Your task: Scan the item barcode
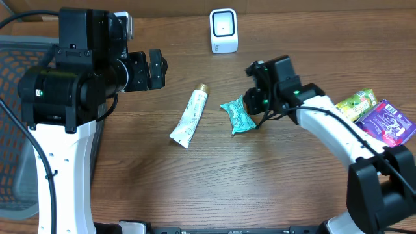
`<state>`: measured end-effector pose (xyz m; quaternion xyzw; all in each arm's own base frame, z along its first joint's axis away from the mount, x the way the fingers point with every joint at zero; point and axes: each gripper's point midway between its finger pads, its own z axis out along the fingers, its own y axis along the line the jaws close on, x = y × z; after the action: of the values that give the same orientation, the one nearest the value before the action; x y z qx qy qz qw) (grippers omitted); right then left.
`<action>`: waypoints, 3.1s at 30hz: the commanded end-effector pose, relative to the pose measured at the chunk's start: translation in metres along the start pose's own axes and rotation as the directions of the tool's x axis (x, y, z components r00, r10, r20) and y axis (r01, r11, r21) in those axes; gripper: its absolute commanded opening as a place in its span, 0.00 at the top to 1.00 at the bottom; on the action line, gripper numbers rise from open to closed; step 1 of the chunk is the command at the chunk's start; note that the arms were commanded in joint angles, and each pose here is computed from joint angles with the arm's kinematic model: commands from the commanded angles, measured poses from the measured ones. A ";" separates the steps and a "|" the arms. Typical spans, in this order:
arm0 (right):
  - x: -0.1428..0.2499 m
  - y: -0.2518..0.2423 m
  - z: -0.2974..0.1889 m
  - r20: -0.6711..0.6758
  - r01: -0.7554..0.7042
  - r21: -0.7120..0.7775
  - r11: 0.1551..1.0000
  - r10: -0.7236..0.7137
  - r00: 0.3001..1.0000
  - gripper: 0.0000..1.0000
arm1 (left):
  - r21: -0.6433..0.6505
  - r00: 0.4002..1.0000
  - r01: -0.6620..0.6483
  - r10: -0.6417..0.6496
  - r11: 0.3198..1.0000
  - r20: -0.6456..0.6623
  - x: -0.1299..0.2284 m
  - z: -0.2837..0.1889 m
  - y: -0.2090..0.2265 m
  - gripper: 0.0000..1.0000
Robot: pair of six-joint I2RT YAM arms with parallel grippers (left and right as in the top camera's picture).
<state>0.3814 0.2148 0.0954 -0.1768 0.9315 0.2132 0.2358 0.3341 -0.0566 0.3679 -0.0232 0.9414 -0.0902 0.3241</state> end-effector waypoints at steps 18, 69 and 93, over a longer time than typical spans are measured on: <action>0.062 -0.010 0.066 -0.218 0.195 -0.041 0.980 -0.200 0.955 0.96 | -0.002 1.000 -0.020 0.020 1.000 0.005 -0.002 0.000 0.000 0.00; 0.021 -0.012 0.060 -0.285 0.094 0.044 0.995 -0.078 0.955 0.81 | -0.002 1.000 -0.020 0.020 1.000 0.005 -0.002 0.000 0.000 0.00; 0.031 -0.040 0.072 -0.320 0.122 0.169 0.978 -0.062 0.945 0.21 | -0.002 1.000 -0.020 0.020 1.000 0.005 -0.002 0.000 0.000 0.00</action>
<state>0.4012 0.2130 0.0187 -0.2263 0.9618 0.0995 0.1179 0.3341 -0.0566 0.3679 -0.0232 0.9414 -0.0902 0.3241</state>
